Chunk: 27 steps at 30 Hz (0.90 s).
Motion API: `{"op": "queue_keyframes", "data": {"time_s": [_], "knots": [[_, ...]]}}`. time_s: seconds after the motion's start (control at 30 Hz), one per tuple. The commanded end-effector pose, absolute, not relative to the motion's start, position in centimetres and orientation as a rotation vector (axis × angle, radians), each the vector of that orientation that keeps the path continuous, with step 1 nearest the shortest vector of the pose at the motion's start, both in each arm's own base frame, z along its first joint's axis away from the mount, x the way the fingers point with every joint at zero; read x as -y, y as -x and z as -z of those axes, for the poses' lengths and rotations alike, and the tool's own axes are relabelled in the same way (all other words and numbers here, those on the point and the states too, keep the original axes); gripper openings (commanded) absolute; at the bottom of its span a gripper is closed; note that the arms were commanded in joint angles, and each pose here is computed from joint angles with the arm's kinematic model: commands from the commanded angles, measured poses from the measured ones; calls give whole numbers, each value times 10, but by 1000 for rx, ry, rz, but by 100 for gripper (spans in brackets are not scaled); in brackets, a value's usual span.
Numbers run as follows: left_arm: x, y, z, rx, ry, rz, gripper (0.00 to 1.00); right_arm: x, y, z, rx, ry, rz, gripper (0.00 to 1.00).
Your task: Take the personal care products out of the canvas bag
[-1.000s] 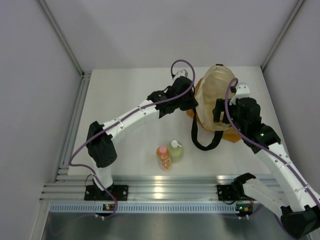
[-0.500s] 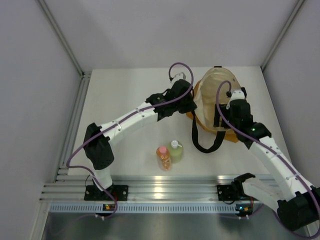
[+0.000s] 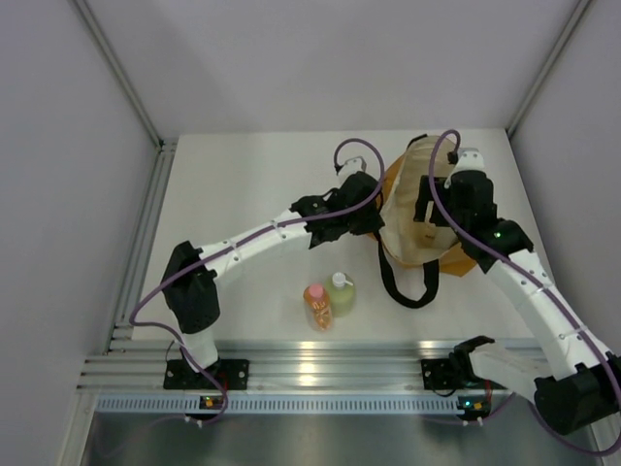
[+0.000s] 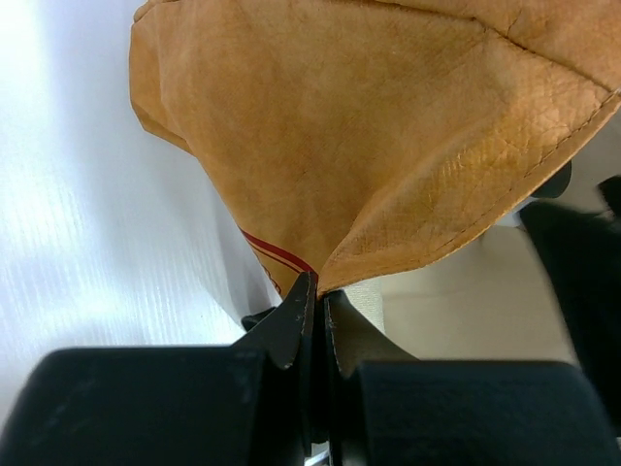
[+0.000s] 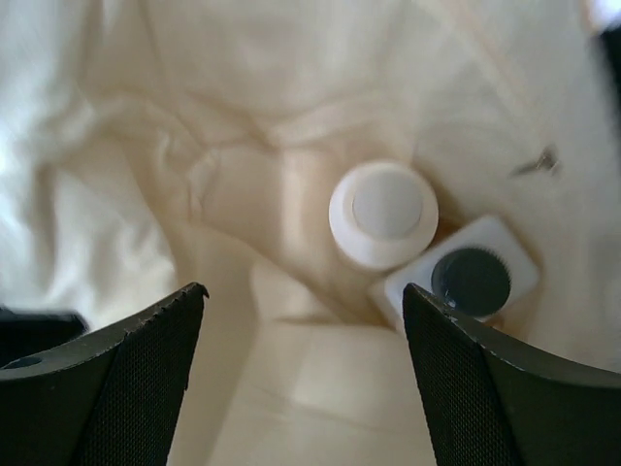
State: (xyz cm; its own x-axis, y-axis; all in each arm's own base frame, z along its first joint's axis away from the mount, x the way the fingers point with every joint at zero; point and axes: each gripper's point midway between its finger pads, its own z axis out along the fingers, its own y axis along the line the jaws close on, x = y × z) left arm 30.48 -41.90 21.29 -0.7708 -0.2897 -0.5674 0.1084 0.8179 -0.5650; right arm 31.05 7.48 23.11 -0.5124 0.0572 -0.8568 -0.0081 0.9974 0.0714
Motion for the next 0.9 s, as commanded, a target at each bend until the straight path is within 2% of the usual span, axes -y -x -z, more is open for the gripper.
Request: {"op": "queue_keyframes", "data": {"time_s": [0.0, 0.33, 0.87], "knots": [[412, -308, -236, -2254, 168, 789, 0, -64, -331, -264, -2025, -130, -38, 81], [420, -310, -239, -2258, 184, 824, 0, -47, -371, -247, -2089, -168, 162, 73], [415, -312, -243, -2252, 248, 839, 0, -41, -377, -188, -2215, -348, 247, 62]]}}
